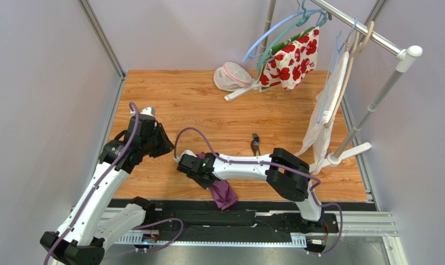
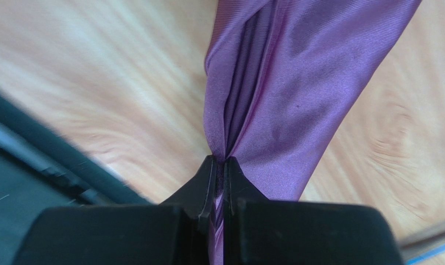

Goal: Fold the napkin into a case and place the utensils inside
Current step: Turn over the smaller rectangle-folded napkin at the center of the board, then pick up the fork from the center of the board.

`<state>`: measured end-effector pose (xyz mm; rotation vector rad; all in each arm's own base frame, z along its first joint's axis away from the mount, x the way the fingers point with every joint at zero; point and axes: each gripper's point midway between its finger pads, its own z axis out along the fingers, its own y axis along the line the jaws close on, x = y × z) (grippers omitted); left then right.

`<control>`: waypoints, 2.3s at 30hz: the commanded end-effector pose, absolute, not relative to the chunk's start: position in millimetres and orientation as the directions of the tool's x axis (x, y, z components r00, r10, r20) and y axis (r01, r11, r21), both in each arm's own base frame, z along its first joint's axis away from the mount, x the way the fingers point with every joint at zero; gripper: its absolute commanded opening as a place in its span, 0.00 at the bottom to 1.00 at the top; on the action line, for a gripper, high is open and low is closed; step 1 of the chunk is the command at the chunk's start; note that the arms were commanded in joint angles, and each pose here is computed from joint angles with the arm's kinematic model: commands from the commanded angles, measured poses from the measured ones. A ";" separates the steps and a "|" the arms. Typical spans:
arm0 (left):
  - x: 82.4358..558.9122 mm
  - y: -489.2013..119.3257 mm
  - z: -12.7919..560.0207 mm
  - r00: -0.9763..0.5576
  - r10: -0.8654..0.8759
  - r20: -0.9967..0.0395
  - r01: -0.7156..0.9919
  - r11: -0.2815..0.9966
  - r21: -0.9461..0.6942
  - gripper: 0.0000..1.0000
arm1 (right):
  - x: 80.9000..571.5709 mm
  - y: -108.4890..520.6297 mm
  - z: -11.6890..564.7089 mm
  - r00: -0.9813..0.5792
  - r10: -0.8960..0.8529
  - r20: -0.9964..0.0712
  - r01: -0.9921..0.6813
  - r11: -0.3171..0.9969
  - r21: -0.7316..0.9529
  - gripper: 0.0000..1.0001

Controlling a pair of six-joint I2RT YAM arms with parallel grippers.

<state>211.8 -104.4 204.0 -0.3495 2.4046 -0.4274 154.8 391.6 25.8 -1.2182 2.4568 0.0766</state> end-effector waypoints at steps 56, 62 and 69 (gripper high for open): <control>279.1 -232.2 147.0 -0.891 -0.234 -0.390 0.025 0.831 -0.555 0.21 | 304.4 282.4 103.0 -0.889 -0.195 -0.414 -0.397 0.780 0.484 0.58; 288.9 -241.8 144.8 -0.903 -0.218 -0.372 0.039 0.818 -0.574 0.18 | 260.2 293.0 98.4 -0.897 -0.164 -0.411 -0.396 0.711 0.581 0.50; 265.0 -256.5 143.7 -0.915 -0.145 -0.376 0.120 0.793 -0.597 0.26 | 297.6 195.4 119.5 -0.808 -0.021 -0.589 -0.194 0.953 0.232 0.76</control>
